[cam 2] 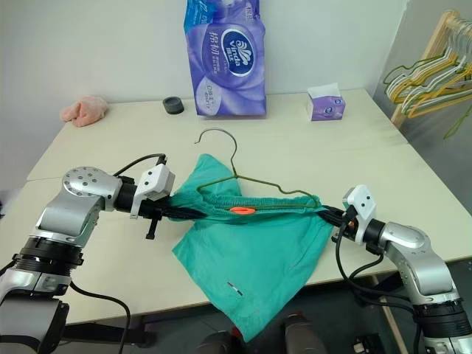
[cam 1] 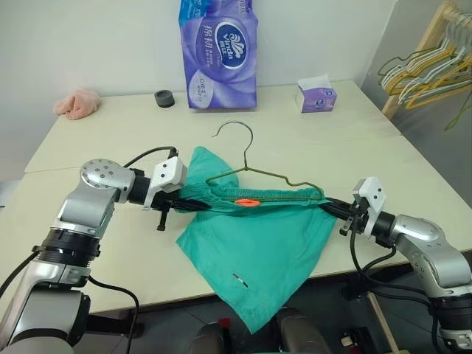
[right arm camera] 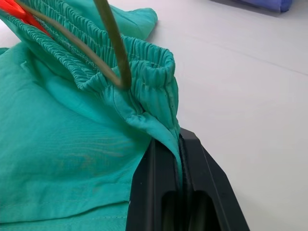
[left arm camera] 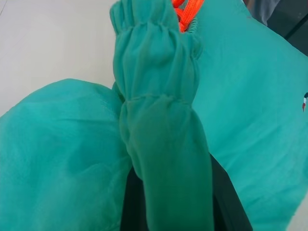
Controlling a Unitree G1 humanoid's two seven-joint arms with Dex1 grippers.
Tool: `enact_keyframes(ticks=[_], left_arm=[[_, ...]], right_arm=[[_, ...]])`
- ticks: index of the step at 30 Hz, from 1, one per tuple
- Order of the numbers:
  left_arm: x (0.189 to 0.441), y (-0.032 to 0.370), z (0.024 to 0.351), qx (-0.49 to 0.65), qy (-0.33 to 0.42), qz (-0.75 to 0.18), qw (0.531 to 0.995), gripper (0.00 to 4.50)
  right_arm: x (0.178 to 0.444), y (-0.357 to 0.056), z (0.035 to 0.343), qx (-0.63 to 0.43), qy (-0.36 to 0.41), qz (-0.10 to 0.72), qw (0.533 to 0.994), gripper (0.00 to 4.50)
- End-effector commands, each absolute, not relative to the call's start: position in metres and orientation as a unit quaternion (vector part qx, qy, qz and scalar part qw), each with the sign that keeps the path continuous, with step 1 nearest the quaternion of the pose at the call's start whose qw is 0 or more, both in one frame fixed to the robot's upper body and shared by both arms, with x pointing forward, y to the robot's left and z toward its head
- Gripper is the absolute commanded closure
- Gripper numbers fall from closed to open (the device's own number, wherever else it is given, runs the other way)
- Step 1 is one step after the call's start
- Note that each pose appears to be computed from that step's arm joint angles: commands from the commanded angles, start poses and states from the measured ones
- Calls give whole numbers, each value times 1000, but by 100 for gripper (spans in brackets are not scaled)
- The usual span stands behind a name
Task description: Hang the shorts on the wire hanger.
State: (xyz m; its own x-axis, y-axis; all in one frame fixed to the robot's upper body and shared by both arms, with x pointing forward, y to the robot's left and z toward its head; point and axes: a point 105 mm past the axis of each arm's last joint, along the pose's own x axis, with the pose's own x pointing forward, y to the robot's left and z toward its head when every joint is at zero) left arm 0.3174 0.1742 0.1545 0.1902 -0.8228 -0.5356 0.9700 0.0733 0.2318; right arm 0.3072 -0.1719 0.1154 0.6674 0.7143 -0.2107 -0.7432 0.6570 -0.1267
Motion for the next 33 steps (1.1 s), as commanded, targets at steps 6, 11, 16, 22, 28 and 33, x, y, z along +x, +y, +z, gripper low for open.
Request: enact_keyframes(ticks=[6, 11, 16, 22, 28, 33], left_arm=[[329, 193, 169, 279, 126, -574, 760, 450], [322, 190, 166, 258, 132, -586, 756, 450], [318, 187, 166, 243, 134, -591, 758, 450], [319, 186, 168, 222, 128, -580, 773, 450], [320, 186, 169, 206, 124, -570, 786, 450], [316, 185, 167, 202, 131, -576, 781, 450]], right_arm=[[313, -208, 128, -98, 59, 332, 936, 446], [317, -208, 129, -89, 43, 309, 946, 446], [323, -210, 129, -90, 20, 280, 956, 446], [327, -214, 132, -86, -15, 247, 965, 446], [319, -217, 122, -89, -10, 248, 965, 446], [319, -216, 125, -84, -17, 248, 965, 446]])
